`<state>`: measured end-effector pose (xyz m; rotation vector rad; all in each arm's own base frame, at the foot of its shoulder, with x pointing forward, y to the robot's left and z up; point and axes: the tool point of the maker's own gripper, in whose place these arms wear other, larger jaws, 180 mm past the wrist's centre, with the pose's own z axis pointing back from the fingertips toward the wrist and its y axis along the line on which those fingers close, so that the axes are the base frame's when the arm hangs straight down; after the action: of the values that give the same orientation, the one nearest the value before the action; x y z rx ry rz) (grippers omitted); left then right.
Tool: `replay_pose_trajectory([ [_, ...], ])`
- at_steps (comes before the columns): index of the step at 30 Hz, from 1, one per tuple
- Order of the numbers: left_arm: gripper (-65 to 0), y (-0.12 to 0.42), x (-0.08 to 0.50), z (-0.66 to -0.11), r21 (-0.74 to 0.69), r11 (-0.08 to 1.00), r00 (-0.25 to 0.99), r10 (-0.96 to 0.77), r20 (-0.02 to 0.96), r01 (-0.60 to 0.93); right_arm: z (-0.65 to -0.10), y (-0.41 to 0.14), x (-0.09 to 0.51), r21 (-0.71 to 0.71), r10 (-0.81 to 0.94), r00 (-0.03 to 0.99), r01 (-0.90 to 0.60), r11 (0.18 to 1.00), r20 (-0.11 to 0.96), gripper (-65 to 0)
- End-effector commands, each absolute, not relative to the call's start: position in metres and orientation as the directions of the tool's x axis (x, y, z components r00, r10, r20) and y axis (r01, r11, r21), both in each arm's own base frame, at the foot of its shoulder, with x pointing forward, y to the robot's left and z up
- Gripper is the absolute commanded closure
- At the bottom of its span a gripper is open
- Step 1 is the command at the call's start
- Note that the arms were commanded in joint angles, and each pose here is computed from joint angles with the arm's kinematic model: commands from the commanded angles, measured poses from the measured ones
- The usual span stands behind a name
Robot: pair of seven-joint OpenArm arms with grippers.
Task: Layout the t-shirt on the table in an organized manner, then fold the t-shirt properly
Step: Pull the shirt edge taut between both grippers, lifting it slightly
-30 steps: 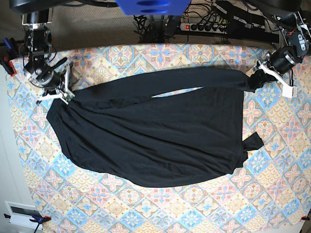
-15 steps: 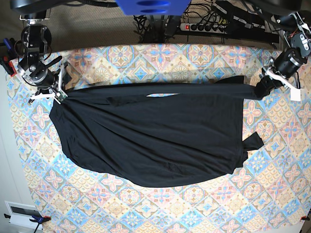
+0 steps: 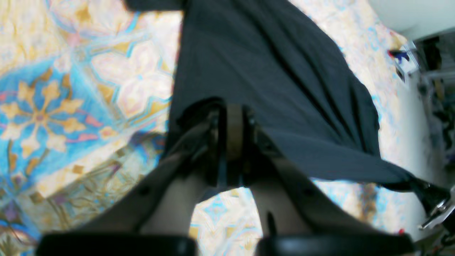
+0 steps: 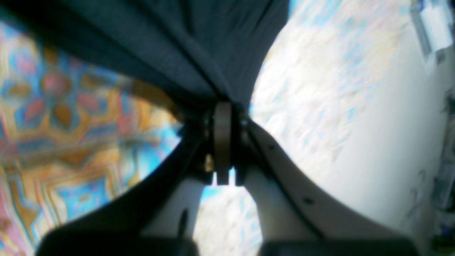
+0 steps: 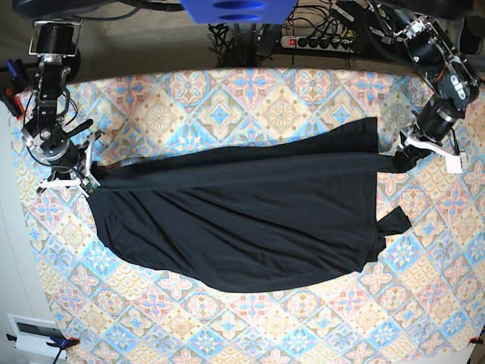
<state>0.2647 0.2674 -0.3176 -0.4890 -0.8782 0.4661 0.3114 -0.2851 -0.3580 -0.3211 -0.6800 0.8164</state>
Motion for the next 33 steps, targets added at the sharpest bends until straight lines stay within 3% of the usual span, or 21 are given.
replay_pose_trajectory([
  [1, 0.0, 0.274, 0.274, -0.308, -0.585, 0.794, 0.521, 0.573, 0.632, -0.164, -0.336, -0.283, 0.331, -0.549, 0.765, 0.443, -0.533, 0.644, 0.467, 0.0],
  [11, 0.0, 0.276, 0.292, -0.359, -0.615, 0.747, 0.537, 0.637, 0.553, -0.253, -0.337, -0.274, 0.355, -0.540, 0.770, 0.428, -0.549, 0.638, 0.474, 0.0],
  [22, 0.0, 0.226, 0.283, -0.391, -0.485, 0.866, 0.741, 0.403, 0.537, -0.120, -0.350, -0.280, 0.350, -0.512, 0.756, 0.460, -0.556, 0.654, 0.466, 0.0],
  [28, -1.8, 0.234, 0.267, -0.369, -0.437, 0.898, 0.743, 0.328, 0.583, -0.054, -0.352, -0.280, 0.350, -0.509, 0.754, 0.464, -0.557, 0.656, 0.464, 0.0],
  [33, -2.0, 0.241, 0.258, -0.378, -0.412, 0.909, 0.764, 0.314, 0.563, -0.070, -0.352, -0.280, 0.350, -0.508, 0.753, 0.463, -0.557, 0.657, 0.467, 0.0],
])
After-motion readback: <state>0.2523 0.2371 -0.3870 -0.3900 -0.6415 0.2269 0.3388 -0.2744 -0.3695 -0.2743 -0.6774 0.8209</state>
